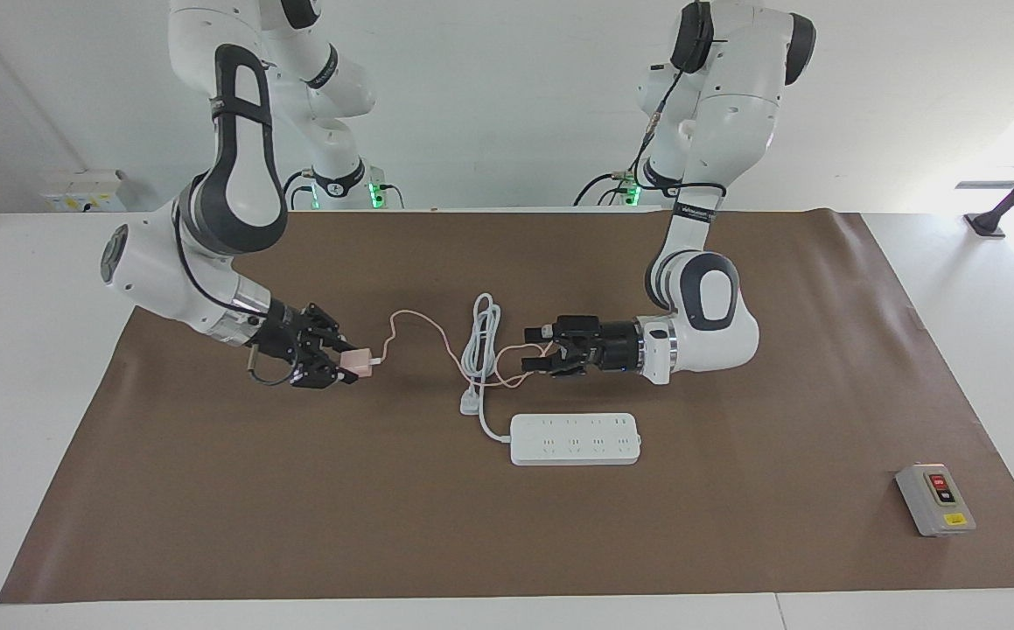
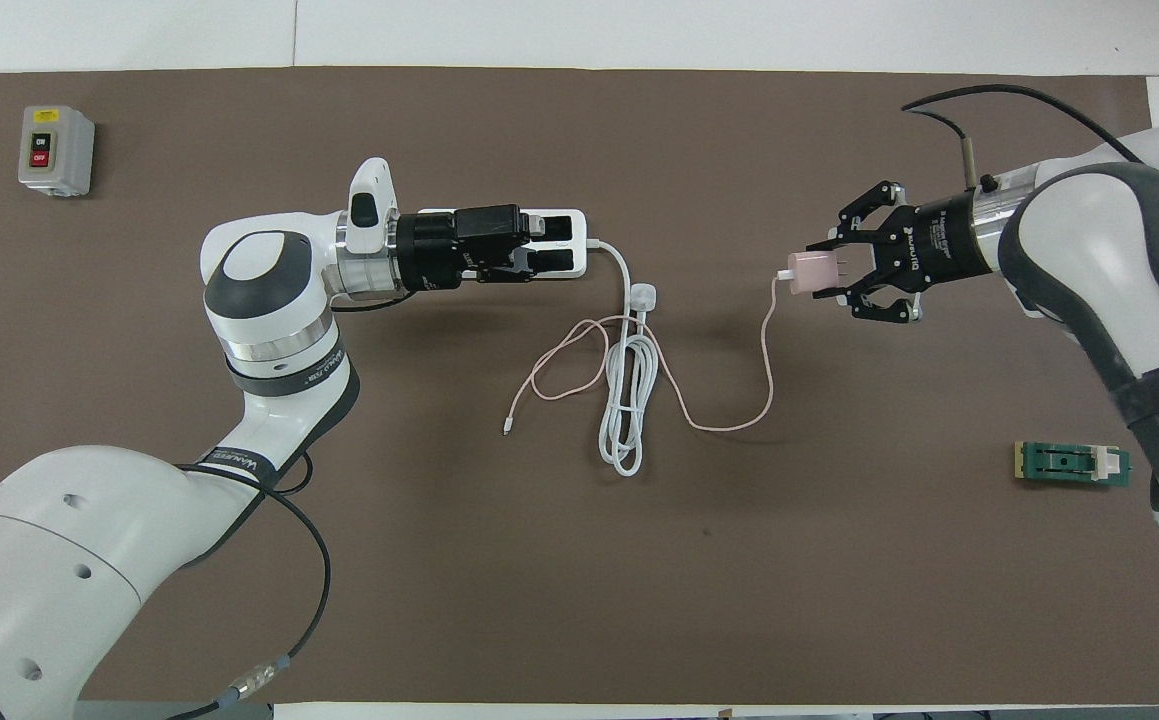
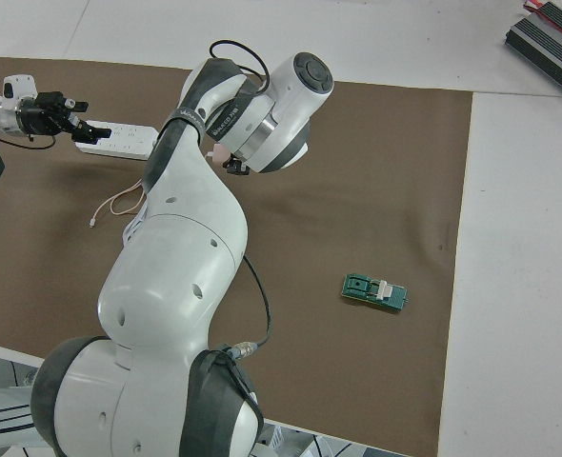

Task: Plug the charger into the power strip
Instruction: 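Carry the charger with the right gripper toward the left gripper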

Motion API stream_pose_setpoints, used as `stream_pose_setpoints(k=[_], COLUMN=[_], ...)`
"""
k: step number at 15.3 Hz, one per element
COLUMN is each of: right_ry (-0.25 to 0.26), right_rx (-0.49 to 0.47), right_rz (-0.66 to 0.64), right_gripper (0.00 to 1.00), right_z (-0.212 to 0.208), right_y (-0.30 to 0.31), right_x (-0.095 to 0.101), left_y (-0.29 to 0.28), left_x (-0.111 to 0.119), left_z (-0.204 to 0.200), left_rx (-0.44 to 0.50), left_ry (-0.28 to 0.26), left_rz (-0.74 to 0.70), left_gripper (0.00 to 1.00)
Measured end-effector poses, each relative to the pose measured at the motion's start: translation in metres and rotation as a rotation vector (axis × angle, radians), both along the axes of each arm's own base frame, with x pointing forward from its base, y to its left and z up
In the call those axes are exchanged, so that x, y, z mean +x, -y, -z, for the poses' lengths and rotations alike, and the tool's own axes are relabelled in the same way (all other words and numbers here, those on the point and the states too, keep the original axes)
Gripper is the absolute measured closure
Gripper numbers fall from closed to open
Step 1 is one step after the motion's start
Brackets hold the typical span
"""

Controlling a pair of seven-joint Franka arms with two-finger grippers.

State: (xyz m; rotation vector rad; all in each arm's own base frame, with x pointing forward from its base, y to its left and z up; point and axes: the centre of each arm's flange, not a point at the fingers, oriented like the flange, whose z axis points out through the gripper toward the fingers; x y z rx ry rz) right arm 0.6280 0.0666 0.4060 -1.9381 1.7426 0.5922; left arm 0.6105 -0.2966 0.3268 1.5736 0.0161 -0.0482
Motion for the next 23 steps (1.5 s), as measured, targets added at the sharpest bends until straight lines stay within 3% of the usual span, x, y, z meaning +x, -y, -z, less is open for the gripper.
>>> stream_pose_setpoints(k=[4,11,14,23], right_ry=[-0.027,0.005,-0.005,0.008], right_rx=[-0.007,-0.014,-0.014,0.001], right_rz=[0.045,0.082,0.079,0.045], right_gripper=[0.52,0.52,0.52,0.52], right_z=[-0.024,-0.033,-0.029,-0.025], right_y=[-0.077,-0.193,-0.200,-0.227], right_x=[-0.001,-0.021,-0.023,0.001], left_y=[0.000,-0.002,-0.002,-0.007], left_x=[0.004,0.006,0.004,-0.017], left_z=[-0.002,-0.004,-0.002,0.005], left_rx=[0.010,0.012,0.014,0.029], left_ry=[0.008,0.013,0.021,0.041], left_rz=[-0.019,-0.025,-0.025,-0.019], left_gripper=[0.00,0.00,0.00,0.00])
